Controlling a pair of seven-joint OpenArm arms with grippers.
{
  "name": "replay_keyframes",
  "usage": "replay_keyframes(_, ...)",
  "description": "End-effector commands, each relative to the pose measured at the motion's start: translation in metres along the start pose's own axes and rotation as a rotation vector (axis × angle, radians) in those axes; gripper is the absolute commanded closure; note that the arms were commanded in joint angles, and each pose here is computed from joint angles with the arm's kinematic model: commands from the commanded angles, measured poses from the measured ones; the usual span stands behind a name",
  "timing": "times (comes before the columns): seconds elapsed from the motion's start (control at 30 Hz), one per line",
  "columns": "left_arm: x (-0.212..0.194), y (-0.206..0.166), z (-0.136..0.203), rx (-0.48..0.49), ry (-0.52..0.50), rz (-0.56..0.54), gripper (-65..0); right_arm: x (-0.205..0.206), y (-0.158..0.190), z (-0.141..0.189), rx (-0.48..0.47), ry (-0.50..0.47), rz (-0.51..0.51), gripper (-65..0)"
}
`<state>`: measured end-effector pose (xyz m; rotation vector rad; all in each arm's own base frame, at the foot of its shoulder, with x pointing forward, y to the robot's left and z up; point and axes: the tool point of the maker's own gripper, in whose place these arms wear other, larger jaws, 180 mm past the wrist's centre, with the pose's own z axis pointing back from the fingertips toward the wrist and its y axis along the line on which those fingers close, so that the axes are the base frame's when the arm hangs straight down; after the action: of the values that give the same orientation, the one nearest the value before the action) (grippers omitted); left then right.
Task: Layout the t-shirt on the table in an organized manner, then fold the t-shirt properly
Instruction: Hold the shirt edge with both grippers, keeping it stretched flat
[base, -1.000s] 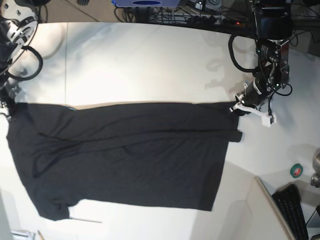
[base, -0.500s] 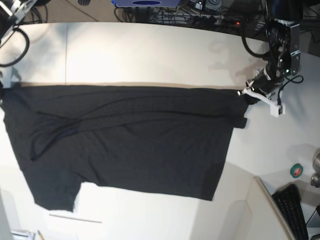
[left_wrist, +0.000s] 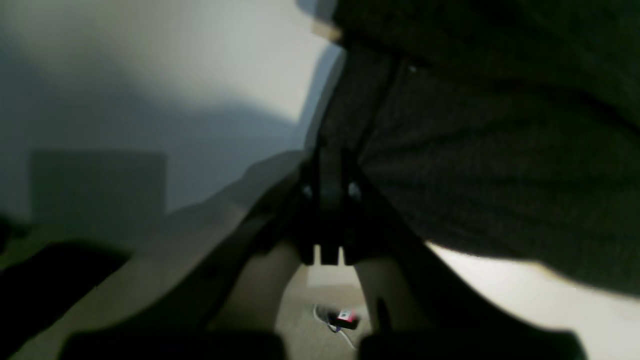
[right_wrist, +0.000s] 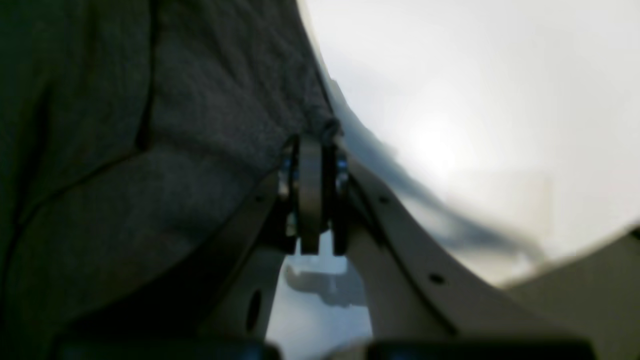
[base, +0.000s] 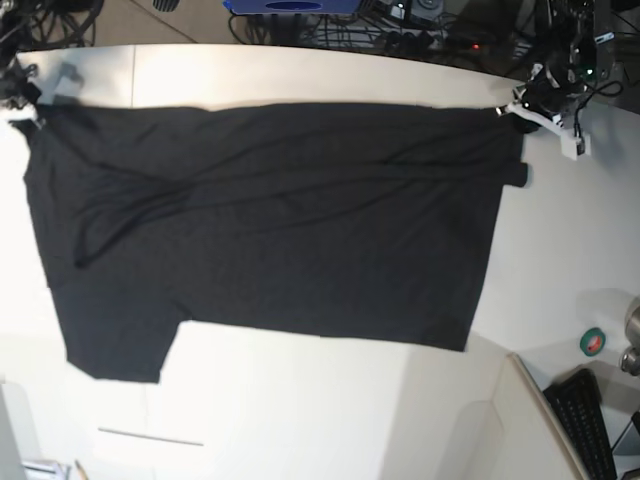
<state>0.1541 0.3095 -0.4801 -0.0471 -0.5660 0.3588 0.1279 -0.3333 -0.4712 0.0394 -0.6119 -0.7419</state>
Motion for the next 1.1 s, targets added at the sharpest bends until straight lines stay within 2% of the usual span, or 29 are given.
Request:
replay_keyframes(0.0,0.013,0.003,0.006,-0.001,-0.037,-0.019,0.0,0.016,-0.002,0.005,0.000,-0.050,0.015,0.0)
replay_keyframes(0.5,-0.014,0.014,0.020,0.018,0.018,-0.039,0.0,-0.031,-0.037,0.024,-0.071,0.053,0.028,0.0)
replay_keyframes(1.07,-0.019,0.023,0.025,0.034,0.038,-0.059,0.0,-0.018,-0.033,0.033,-0.070,0.019,0.068,0.0)
